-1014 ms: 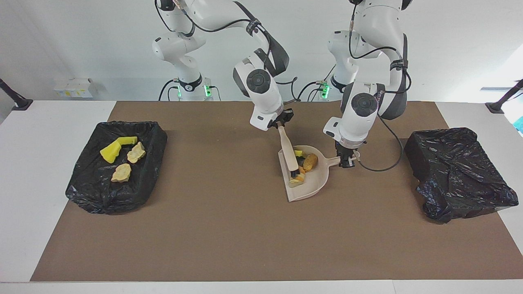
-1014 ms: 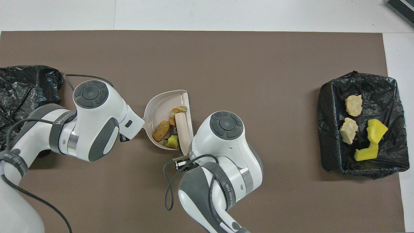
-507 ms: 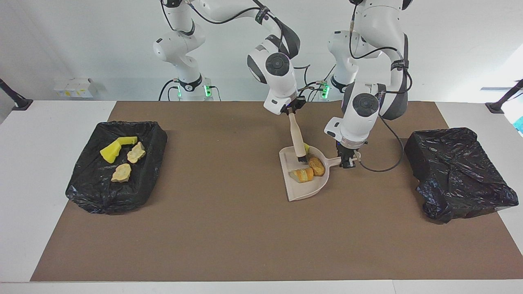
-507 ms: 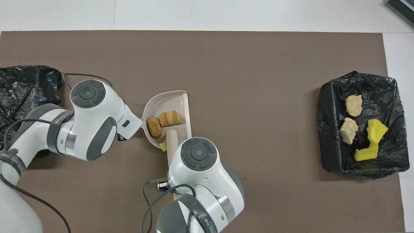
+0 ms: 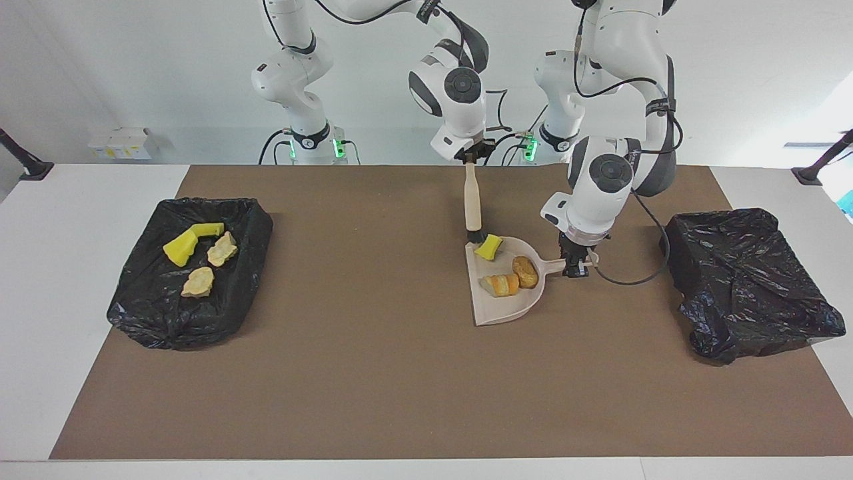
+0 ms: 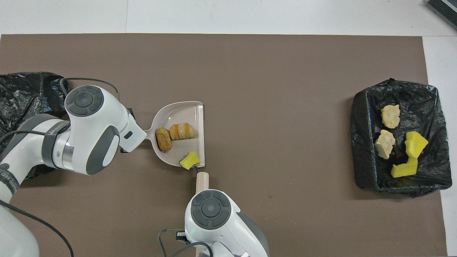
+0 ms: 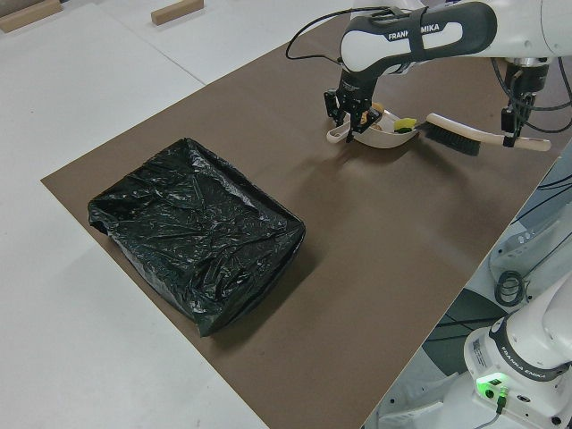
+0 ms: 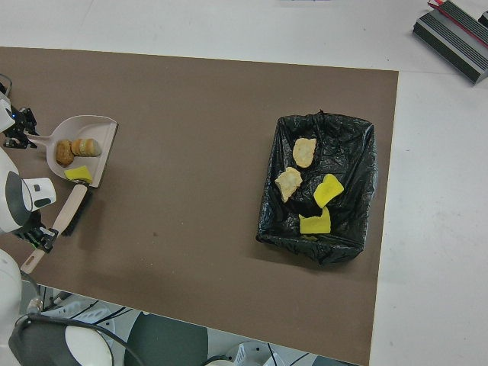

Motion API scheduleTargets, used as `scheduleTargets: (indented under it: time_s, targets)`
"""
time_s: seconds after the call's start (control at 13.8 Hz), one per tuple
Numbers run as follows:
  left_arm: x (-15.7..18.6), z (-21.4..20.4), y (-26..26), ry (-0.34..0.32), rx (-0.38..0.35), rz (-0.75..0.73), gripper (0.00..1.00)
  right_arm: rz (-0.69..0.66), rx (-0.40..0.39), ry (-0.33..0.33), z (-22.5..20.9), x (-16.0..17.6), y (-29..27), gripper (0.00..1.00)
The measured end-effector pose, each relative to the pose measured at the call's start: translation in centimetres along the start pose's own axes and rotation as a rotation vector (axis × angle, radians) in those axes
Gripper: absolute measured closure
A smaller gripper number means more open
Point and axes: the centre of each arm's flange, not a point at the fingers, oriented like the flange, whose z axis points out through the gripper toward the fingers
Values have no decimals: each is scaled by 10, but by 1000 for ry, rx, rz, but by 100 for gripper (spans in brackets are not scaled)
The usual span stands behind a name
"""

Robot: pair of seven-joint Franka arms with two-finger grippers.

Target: Sweep and dump trash in bin

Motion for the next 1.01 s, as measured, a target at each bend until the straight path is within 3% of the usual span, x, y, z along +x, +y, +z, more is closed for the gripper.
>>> scheduleTargets:
  time_s: [0.65, 1.01]
  targets:
    - [-43, 3, -13, 8, 11, 106, 69, 36, -9, -10, 4, 6, 19, 74]
    - [-48, 3, -15, 9, 11, 125, 69, 35, 13, 8, -5, 8, 15, 74]
